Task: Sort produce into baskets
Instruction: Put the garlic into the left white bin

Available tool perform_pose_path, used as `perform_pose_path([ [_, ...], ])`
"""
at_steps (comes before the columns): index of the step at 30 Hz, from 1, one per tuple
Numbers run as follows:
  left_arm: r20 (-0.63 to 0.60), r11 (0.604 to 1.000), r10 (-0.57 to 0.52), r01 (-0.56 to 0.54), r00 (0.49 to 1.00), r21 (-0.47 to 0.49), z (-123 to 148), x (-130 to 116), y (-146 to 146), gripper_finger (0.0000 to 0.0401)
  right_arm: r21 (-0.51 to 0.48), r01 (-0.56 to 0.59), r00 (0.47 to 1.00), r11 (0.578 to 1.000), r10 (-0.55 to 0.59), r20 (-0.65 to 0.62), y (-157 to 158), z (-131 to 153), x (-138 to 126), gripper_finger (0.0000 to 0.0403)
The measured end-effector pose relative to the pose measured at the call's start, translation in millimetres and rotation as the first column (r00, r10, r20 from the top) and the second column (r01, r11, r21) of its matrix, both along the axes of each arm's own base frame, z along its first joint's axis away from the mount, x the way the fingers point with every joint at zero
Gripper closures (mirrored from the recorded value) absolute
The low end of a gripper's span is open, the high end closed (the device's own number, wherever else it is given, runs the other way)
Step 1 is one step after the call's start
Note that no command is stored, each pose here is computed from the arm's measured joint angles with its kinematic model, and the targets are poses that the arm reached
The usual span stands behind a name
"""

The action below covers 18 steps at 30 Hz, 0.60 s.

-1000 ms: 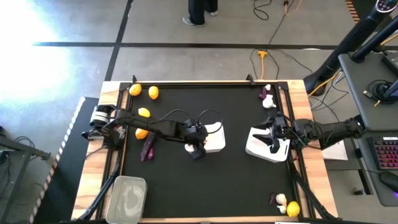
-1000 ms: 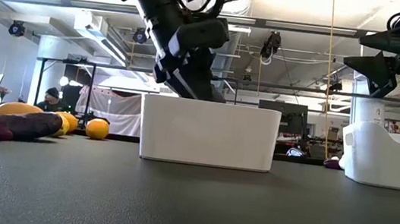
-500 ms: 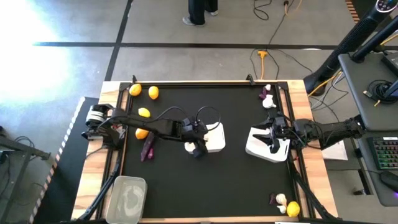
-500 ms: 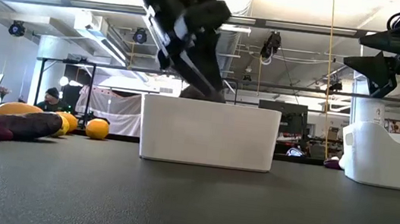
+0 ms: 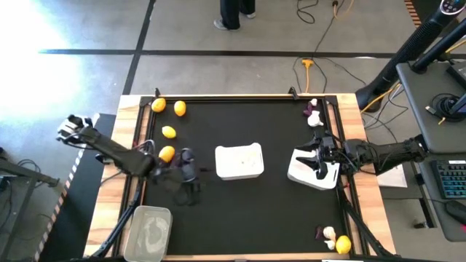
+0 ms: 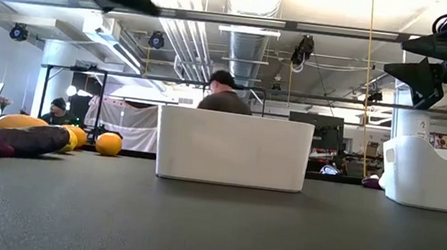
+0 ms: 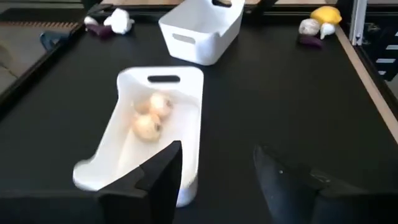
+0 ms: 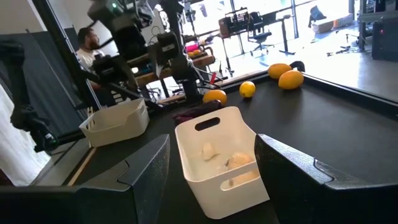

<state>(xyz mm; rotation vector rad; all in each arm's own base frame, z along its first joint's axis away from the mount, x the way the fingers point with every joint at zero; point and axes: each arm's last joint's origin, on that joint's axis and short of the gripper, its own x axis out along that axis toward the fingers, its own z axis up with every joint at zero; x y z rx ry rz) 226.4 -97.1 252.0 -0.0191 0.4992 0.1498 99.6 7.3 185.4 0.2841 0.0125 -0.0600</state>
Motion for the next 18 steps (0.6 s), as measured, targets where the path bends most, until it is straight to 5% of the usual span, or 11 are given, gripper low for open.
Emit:
perform_pose_path([
  [8,0.023,0.99,0.008,-0.005,1.0,-0.139,-21.1,-19.6,0.9,0.0234,-0.017,0.0,1.0,1.0,0.0,0.0,0.0,0.1,0.0,0.0174],
  [14,0.095,0.974,-0.042,0.062,0.995,-0.216,-26.9,-16.7,-5.6,0.0235,-0.289,0.01,0.999,0.957,0.002,0.043,-0.1,6.0,-0.1,0.0174],
  [18,0.096,0.967,-0.006,0.03,0.995,-0.252,-26.7,-13.3,-7.0,0.0235,-0.289,0.039,0.99,0.956,0.001,0.139,-0.2,15.2,-0.9,0.0174],
])
